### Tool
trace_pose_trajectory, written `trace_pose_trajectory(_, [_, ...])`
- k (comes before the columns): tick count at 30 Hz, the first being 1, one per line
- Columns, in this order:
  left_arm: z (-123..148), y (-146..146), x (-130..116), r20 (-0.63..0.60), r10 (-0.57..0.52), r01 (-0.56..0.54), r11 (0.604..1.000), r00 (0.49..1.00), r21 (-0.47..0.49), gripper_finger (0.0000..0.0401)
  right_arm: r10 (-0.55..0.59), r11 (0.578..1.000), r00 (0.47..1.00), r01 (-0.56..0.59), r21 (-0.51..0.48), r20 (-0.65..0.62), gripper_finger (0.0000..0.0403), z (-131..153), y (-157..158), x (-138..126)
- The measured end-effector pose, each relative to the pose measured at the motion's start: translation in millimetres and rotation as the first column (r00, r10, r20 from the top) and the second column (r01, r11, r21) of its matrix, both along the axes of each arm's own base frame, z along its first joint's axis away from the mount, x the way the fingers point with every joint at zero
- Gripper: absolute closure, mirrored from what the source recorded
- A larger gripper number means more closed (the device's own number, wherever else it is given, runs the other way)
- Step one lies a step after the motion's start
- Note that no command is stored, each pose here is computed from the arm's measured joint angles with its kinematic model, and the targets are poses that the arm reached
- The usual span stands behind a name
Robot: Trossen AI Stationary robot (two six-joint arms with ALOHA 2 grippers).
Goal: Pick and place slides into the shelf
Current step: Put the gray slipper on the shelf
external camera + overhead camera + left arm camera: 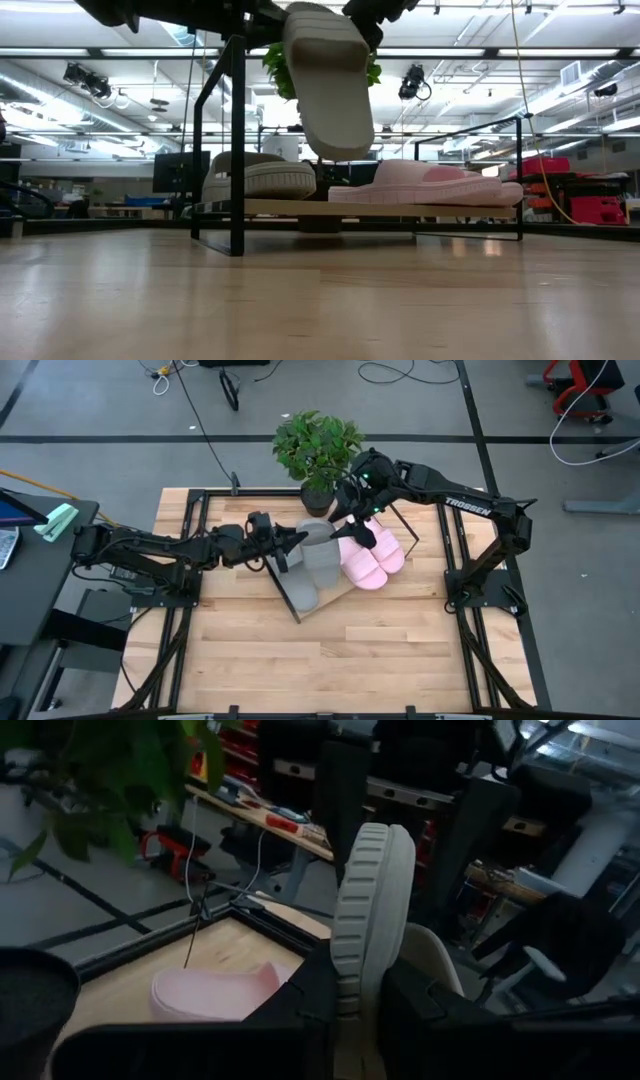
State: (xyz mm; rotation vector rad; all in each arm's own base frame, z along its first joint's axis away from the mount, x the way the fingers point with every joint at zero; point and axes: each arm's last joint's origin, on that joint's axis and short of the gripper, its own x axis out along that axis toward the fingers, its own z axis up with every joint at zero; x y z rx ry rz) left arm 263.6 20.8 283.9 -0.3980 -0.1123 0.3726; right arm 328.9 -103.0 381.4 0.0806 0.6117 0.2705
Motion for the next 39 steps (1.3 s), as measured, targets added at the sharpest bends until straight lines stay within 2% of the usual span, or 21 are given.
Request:
trace_pose_trajectory(7, [-4,2,-1,0.002,0.068,-0.068,0.992,0.998,-0.109,0.0353,-0.056,0.988,0.998,0.055,-0.145,0.000,0.0188,2,1,-1])
trace_pose_trajectory(15, [-5,4,-1,0.010,0.120,-0.117,0.984,0.993,-0.137,0.0353,-0.098,0.967,0.994,0.105,-0.231,0.039,0.0209,22,20,-15])
trace_pose_trajectory(23, [-17,4,-4,0.006,0.147,-0.141,0.960,0.989,-0.241,0.0353,-0.067,0.959,0.997,0.077,-0.272,0.048,0.0232,40,51,-37])
trace_pose_trajectory(28, [-27,7,-3,-0.032,0.197,-0.199,0.945,0.980,-0.261,0.0353,-0.022,0.957,0.997,0.042,-0.286,0.073,0.0241,49,70,-47])
trace_pose_trajectory(34, [-39,10,10,0.018,0.215,-0.194,0.912,0.976,-0.360,0.0353,0.030,0.960,0.996,-0.007,-0.280,0.080,0.0245,52,86,-49])
trace_pose_trajectory(39, [-57,11,21,-0.008,0.218,-0.202,0.891,0.976,-0.407,0.0353,0.037,0.955,0.997,-0.015,-0.296,0.071,0.0245,50,95,-46])
